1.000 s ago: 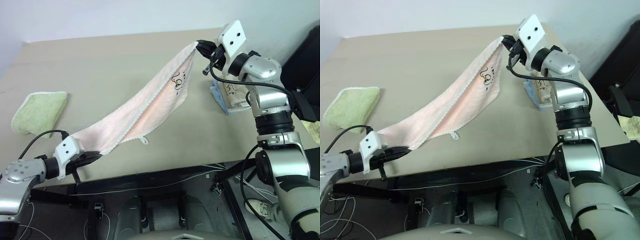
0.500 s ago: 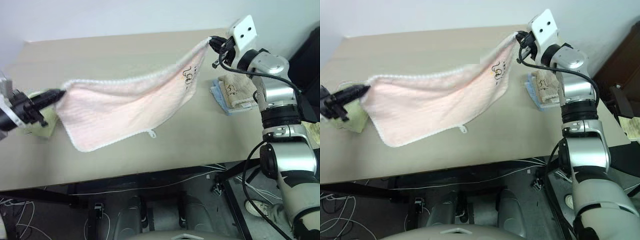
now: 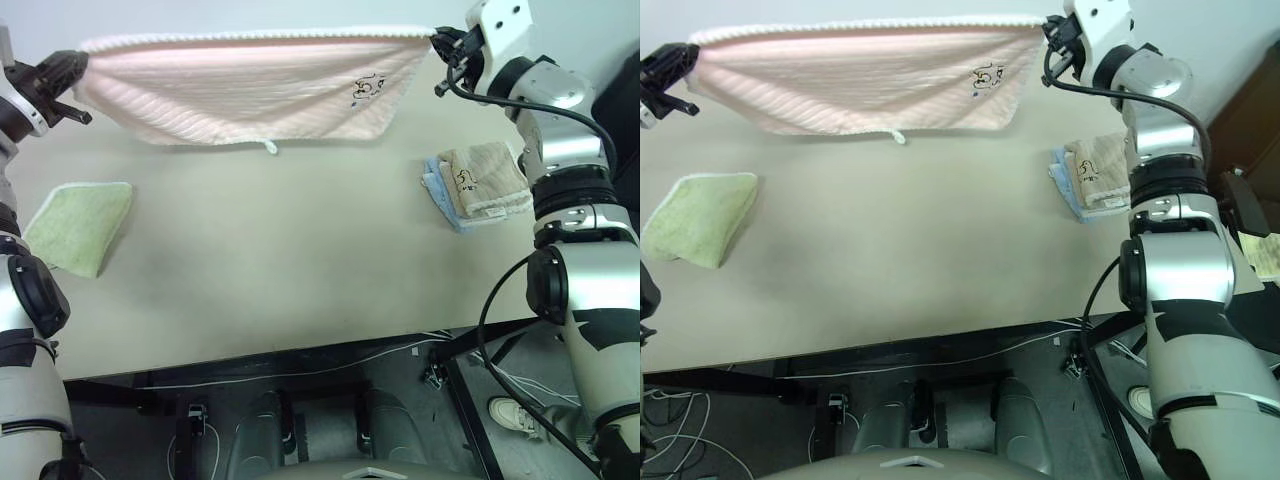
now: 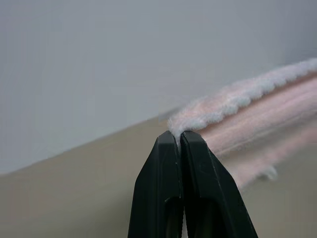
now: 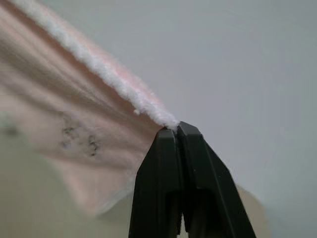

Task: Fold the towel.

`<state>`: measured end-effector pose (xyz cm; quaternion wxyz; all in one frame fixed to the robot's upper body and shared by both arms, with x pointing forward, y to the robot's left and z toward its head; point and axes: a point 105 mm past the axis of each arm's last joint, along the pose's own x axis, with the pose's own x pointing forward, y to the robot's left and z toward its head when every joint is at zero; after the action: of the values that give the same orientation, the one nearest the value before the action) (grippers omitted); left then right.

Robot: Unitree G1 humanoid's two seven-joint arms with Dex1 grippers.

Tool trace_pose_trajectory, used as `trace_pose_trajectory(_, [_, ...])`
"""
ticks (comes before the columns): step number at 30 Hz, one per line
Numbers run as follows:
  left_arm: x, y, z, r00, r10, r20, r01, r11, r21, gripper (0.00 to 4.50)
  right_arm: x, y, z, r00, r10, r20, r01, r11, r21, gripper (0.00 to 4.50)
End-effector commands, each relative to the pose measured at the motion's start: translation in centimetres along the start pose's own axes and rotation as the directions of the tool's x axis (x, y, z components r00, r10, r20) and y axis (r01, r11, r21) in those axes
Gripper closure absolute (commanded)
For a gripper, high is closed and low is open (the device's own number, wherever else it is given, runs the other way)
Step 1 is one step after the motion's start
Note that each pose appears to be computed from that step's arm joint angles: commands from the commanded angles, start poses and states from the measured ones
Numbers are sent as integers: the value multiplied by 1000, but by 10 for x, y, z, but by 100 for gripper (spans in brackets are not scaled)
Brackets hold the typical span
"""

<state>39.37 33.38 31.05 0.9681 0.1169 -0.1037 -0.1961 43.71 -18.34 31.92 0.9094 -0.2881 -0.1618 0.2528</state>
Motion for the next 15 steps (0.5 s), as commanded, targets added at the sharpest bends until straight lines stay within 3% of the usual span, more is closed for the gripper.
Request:
trace_pose_trajectory(1, [-28,-4,-21,983,-132,-127,132,991,-2,448,-27,7,-2,997,82,2,-82,997,14,450])
trace_pose_trajectory(7, [-74,-19,-73,883,-305,-358,291,952,-92,448,-76,47,-33,947,286,-148,-279,958,66,450])
trace_pose_trajectory(15, [-118,-21,-91,801,-354,-483,307,935,-177,448,-129,88,-42,844,473,-254,-438,880,184,450])
